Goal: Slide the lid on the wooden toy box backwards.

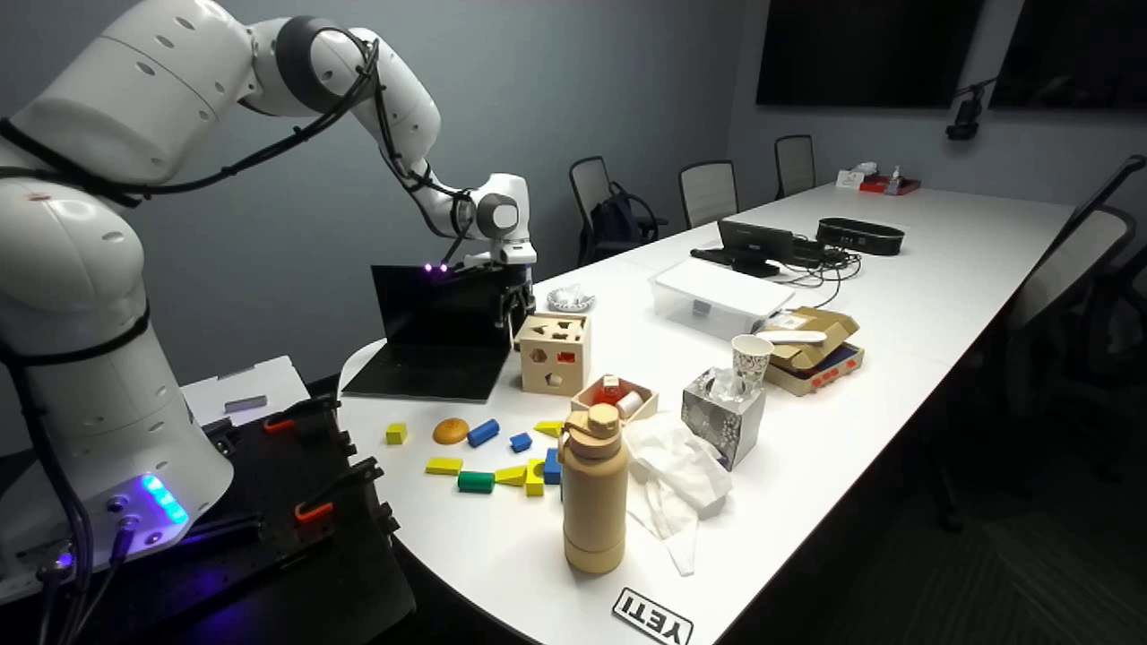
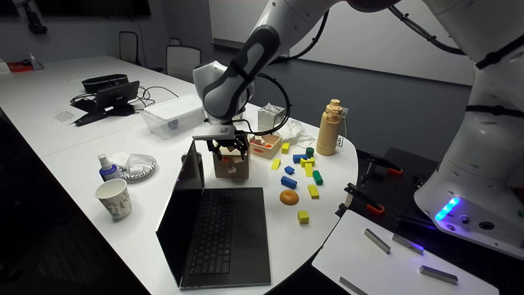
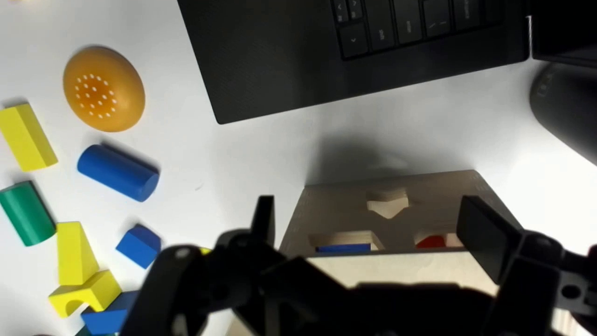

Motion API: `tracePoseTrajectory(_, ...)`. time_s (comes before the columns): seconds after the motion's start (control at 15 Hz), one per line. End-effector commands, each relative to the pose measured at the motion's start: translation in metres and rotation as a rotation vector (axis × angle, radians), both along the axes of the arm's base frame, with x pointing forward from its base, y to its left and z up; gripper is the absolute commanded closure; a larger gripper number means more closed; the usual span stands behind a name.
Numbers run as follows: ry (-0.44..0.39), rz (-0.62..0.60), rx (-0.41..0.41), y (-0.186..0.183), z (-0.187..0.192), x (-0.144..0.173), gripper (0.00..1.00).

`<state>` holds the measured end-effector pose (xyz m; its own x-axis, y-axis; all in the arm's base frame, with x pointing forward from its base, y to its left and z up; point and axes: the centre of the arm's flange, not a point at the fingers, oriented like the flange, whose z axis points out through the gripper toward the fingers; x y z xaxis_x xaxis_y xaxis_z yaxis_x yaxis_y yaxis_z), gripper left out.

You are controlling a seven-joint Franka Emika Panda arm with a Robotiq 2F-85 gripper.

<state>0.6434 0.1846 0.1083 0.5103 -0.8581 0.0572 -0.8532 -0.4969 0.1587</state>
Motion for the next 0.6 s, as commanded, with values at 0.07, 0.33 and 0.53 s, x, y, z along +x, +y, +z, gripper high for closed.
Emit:
tracePoseTrajectory(0.07, -0.005, -0.024, -0.062, 0.0047, 0.0038, 0.0043, 0.00)
tracePoseTrajectory(0.33, -0.020, -0.033, -0.095, 0.0051, 0.0041, 0.0047, 0.00)
tracePoseTrajectory(0.53, -0.045, -0.017, -0.092, 0.0071, 0.0061, 0.0046, 0.00)
